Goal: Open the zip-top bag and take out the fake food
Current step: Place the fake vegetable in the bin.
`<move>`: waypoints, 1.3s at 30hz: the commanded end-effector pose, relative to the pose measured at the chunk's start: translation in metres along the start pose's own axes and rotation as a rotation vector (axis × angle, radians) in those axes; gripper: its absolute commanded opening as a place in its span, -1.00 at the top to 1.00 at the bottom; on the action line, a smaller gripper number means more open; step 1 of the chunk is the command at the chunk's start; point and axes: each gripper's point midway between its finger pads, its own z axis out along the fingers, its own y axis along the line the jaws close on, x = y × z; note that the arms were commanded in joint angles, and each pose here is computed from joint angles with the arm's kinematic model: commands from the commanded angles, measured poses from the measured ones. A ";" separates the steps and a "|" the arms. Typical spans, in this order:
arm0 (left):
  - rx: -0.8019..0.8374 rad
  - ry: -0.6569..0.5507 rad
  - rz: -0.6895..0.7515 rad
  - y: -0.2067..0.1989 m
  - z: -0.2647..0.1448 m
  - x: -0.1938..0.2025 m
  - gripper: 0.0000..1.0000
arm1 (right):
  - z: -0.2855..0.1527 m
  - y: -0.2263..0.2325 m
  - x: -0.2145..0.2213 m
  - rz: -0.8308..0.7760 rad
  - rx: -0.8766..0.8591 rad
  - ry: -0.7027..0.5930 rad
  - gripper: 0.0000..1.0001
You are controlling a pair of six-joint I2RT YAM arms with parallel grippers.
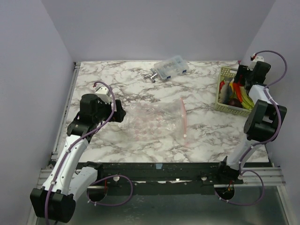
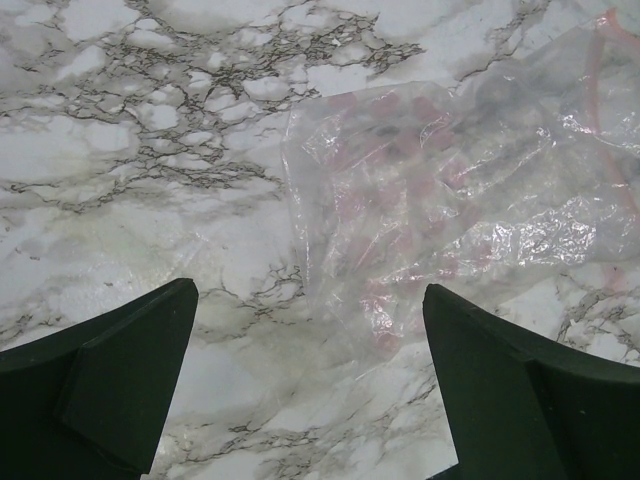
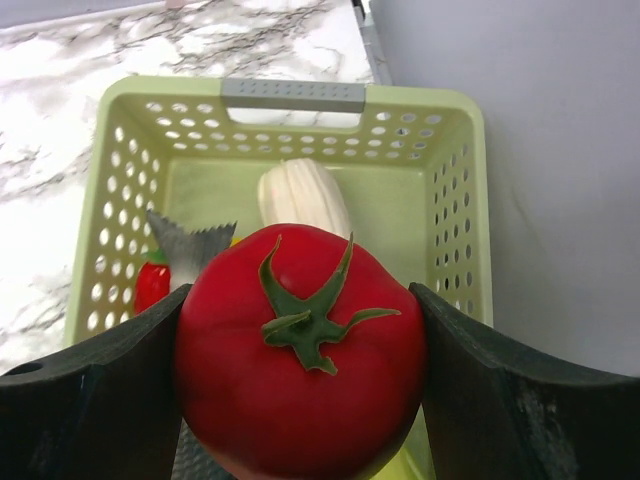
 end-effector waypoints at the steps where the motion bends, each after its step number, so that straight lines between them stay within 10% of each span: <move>1: -0.014 0.010 0.011 0.003 0.000 0.002 -0.97 | 0.017 -0.023 -0.018 0.025 0.106 -0.054 0.24; 39: -0.033 0.067 0.004 0.010 0.011 0.012 -0.97 | 0.064 -0.029 0.006 0.095 0.131 0.017 -0.87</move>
